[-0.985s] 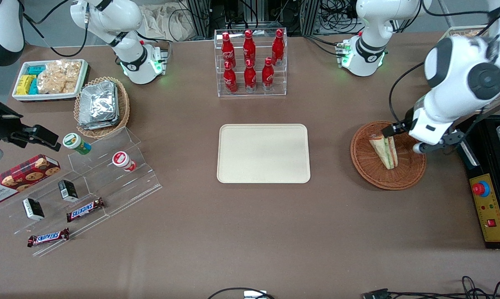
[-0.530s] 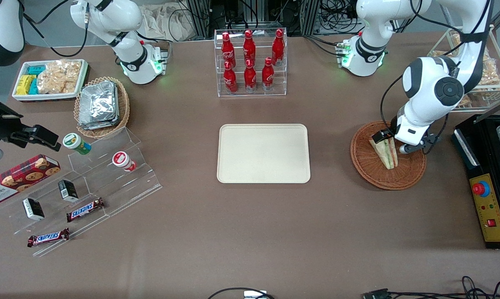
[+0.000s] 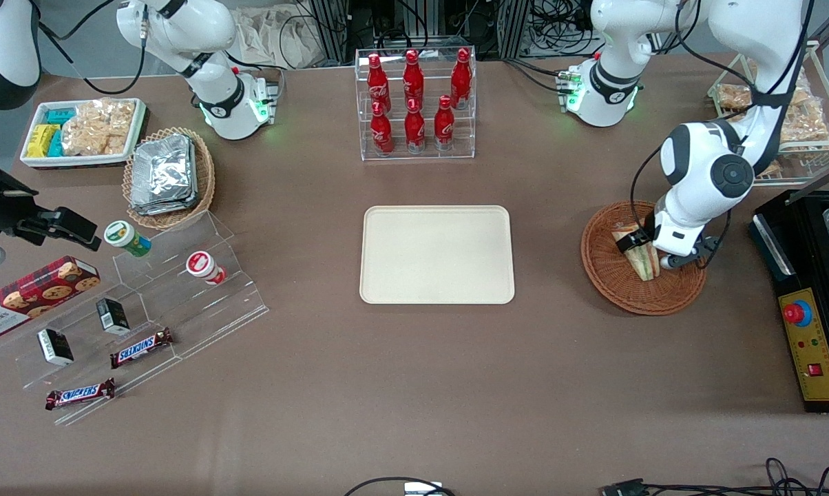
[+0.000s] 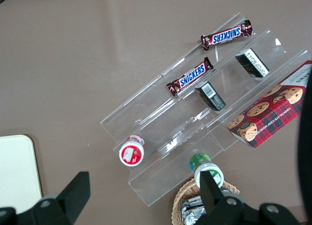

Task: Place sandwich from basket to tray
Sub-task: 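Lower the left gripper around the wrapped sandwich and close it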

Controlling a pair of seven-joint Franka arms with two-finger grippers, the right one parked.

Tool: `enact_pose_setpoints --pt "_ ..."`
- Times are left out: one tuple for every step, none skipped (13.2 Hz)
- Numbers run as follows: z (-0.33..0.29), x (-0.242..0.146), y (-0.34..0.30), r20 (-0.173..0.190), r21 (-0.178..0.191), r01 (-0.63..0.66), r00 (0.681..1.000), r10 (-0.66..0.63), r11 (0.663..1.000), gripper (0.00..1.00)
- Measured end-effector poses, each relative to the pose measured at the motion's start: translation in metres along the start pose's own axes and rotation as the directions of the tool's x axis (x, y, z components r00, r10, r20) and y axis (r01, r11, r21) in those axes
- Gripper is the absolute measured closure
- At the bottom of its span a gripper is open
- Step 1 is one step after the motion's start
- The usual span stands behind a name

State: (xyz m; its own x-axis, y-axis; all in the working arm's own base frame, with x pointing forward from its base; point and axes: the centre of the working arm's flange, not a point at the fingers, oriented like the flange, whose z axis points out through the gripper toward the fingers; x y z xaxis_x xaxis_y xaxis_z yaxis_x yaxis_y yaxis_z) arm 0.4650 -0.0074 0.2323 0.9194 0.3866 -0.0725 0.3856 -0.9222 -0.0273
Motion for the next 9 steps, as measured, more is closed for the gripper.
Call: enact_pose_setpoints --pt "0.0021 -0.0002 -0.0001 0.003 0.001 0.000 1.000 0.000 1.000 0.00" --pt "0.0021 -0.0001 0.0000 0.003 0.001 -0.001 1.000 0.001 1.000 0.00" --pt "0.0020 0.0000 -0.0001 0.003 0.002 -0.001 1.000 0.001 1.000 0.00" --pt "0.0020 0.0001 -0.0004 0.003 0.002 0.000 1.000 0.000 1.000 0.00" --pt "0.0020 0.0004 -0.0009 0.003 0.002 0.000 1.000 0.000 1.000 0.04" --pt "0.0020 0.0006 -0.0014 0.003 0.002 0.001 1.000 -0.001 1.000 0.16" --pt "0.0020 0.0007 -0.0018 0.002 0.002 0.002 1.000 -0.002 1.000 0.29" --pt "0.0019 0.0009 -0.0019 0.002 0.002 0.002 1.000 -0.002 1.000 0.41" --pt "0.0016 0.0013 -0.0021 0.002 0.002 0.002 1.000 -0.002 1.000 0.51"
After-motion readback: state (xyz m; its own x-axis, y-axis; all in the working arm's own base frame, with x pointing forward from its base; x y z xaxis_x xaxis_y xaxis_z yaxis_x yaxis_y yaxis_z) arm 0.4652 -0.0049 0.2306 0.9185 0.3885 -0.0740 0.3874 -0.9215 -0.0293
